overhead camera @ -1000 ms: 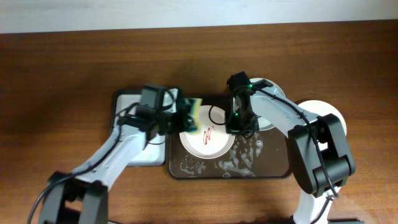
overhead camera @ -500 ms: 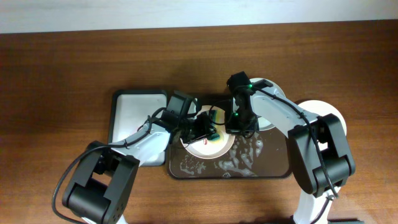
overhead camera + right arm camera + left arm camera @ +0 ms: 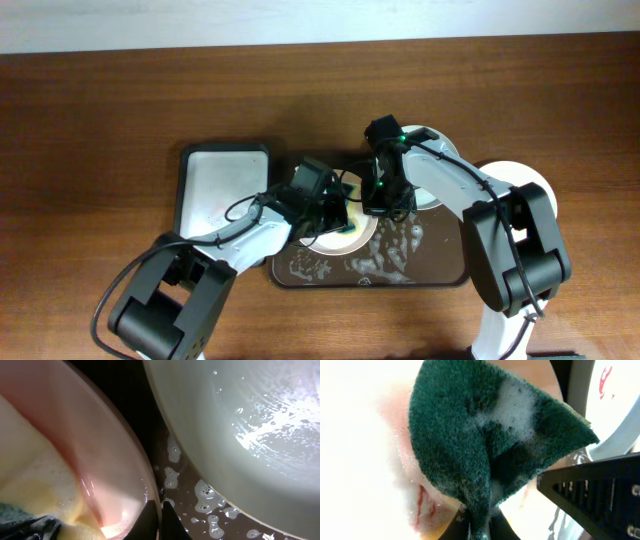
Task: Clean dirty plates on tray and stack at the side
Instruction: 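Scrub the pink plate with the sponge while right gripper holds its rim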
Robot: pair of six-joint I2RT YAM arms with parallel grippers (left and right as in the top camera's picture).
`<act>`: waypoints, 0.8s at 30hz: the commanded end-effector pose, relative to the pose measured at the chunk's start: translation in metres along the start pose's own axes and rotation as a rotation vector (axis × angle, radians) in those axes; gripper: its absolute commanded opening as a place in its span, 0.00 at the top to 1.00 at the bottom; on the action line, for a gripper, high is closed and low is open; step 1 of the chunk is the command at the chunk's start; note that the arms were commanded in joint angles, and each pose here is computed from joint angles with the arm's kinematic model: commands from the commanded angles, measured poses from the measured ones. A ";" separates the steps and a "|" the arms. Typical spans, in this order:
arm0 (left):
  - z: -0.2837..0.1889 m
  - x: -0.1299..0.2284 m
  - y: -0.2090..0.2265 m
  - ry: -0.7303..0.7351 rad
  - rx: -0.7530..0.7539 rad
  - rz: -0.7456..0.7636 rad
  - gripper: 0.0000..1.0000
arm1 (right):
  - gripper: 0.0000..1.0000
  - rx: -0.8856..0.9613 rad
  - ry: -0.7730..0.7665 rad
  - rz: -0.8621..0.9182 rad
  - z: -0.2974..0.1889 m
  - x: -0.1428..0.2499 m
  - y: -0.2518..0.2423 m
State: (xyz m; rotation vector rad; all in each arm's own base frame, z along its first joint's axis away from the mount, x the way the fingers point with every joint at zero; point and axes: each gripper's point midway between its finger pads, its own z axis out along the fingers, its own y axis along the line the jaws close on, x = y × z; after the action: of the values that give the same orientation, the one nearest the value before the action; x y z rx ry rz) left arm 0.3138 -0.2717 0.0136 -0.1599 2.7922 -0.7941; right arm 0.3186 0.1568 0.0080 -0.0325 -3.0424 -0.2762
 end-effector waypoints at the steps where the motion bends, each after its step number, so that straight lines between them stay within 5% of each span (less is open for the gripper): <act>1: 0.001 -0.010 0.037 -0.084 -0.172 -0.023 0.97 | 0.96 0.015 -0.009 -0.017 -0.004 0.002 -0.001; 17: -0.023 -0.022 0.081 -0.104 -0.315 -0.100 1.00 | 0.96 0.016 -0.006 -0.017 -0.004 0.003 -0.001; 24: -0.051 -0.030 0.033 -0.116 -0.133 0.002 1.00 | 0.96 0.016 -0.006 -0.017 -0.004 0.003 -0.001</act>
State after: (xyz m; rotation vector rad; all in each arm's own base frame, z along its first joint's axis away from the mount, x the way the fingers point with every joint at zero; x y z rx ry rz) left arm 0.3235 -0.2127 0.0212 -0.2742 2.7944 -0.5257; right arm 0.3177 0.1590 0.0084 -0.0297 -3.0371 -0.2910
